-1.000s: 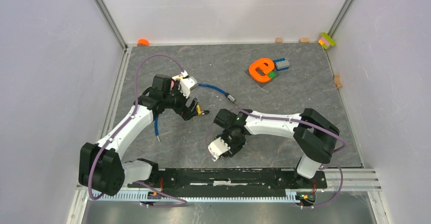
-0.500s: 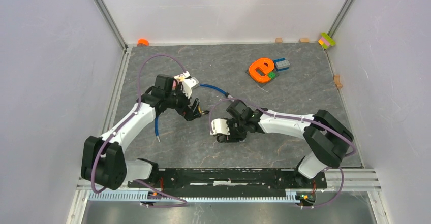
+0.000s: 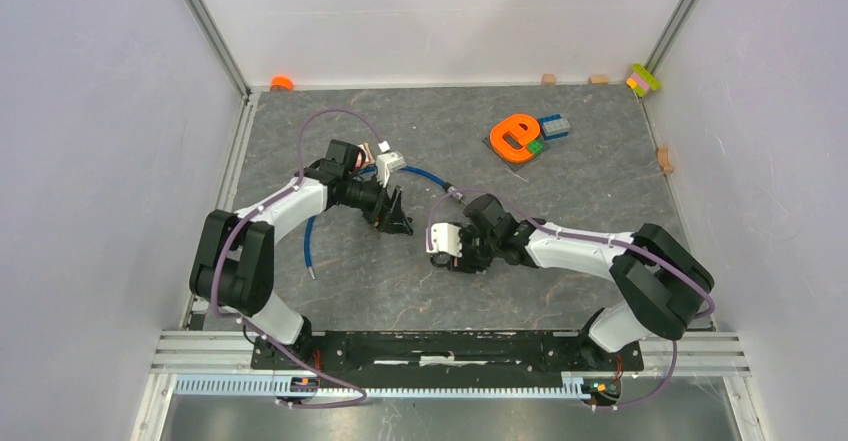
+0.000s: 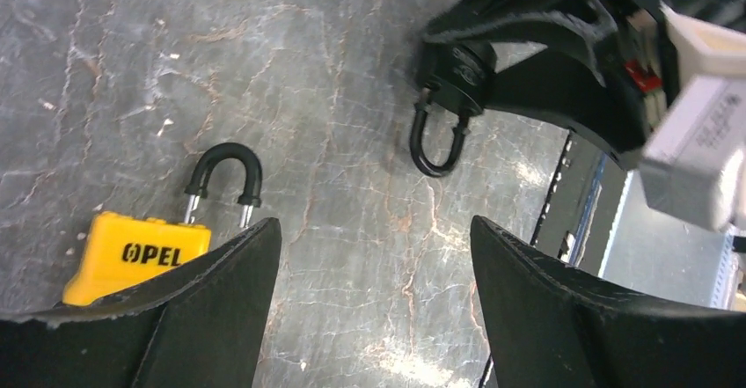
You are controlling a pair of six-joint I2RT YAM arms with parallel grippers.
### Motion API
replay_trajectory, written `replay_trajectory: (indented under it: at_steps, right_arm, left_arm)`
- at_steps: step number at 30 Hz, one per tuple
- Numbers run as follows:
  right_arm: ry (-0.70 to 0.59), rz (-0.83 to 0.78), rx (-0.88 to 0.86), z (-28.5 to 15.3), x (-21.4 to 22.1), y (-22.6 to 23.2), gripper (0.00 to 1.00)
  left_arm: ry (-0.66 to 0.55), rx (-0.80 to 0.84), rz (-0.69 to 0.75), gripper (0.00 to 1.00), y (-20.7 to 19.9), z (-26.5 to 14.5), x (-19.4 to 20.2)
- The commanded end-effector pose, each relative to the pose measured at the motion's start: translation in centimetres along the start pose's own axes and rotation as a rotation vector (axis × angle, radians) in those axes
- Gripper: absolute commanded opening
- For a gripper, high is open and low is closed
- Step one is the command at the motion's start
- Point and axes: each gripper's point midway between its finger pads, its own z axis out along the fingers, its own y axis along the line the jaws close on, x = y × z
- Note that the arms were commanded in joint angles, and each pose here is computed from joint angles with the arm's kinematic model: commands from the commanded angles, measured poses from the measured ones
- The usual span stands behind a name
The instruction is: Unlock with the key
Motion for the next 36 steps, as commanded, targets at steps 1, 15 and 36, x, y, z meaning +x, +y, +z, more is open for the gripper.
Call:
replay_trajectory:
  at_steps: [1, 15, 36]
  right_arm:
    - [-0.073, 0.025, 0.061, -1.1, -1.1, -2.1, 0.0]
    - [-0.267, -0.004, -0.043, -4.2, -4.7, -1.9, 0.0]
    - [-0.388, 0.053, -0.153, -5.9, -6.4, -2.2, 0.0]
  left_arm:
    - [-0.082, 0.111, 0.217, 0.84, -2.1, -0.8, -2.0]
    - [-0.202, 0.114, 0.936, 0.8, -4.8, -0.3, -1.1]
    - [-0.182, 0.112, 1.329, 0.69, -10.3, 4.1, -0.5]
